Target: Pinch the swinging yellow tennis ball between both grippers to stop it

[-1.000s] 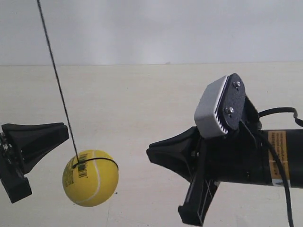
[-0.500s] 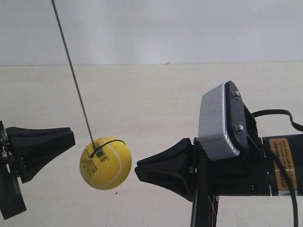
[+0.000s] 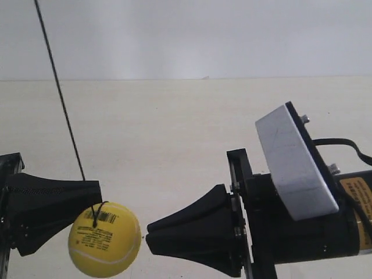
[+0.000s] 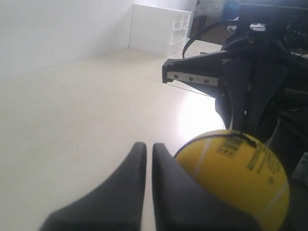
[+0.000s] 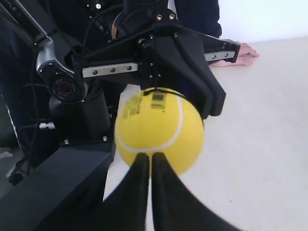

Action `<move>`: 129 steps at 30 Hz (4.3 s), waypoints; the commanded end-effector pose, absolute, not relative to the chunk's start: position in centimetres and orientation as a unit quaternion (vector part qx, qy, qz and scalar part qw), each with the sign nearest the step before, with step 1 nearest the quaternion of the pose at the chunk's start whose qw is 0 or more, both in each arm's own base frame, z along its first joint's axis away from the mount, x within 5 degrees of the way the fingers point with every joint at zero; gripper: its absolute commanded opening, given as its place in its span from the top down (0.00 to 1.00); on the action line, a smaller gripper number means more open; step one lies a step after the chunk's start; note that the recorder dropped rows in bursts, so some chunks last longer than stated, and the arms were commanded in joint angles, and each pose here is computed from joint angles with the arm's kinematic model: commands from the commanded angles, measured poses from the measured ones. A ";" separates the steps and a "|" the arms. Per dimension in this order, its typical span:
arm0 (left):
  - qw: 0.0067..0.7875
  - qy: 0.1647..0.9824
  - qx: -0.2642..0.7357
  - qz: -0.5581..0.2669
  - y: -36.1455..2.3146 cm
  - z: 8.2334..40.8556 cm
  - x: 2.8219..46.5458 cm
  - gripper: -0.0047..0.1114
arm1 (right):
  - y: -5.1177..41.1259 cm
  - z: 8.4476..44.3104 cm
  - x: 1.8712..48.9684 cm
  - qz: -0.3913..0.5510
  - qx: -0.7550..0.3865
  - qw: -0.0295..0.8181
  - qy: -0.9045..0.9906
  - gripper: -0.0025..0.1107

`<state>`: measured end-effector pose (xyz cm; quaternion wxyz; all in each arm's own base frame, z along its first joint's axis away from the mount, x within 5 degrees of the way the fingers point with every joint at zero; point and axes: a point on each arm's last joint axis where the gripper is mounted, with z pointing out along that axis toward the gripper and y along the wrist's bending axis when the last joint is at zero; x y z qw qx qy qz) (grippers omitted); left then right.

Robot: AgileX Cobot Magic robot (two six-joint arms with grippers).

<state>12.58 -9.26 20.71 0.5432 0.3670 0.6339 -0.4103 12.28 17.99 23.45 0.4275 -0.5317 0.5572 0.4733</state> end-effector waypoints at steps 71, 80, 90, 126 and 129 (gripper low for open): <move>0.544 0.639 0.367 -0.400 -9.2 20.5 12.7 0.92 | 18.0 23.2 12.8 0.453 -0.527 0.432 0.575 0.98; 0.541 0.680 0.321 -0.377 -8.7 20.1 13.5 0.92 | 17.9 22.8 13.2 0.426 -0.525 0.433 0.596 0.98; 0.538 0.714 0.281 -0.348 -8.2 19.6 14.2 0.92 | 17.6 22.2 14.0 0.384 -0.515 0.436 0.630 0.98; 0.626 0.759 0.069 -0.166 -3.3 21.0 10.7 0.92 | 11.7 24.5 16.2 0.145 -0.288 0.496 0.806 0.98; 0.652 0.735 0.066 -0.172 -3.2 21.2 9.6 0.92 | 11.0 25.9 14.5 0.177 -0.283 0.535 0.776 0.98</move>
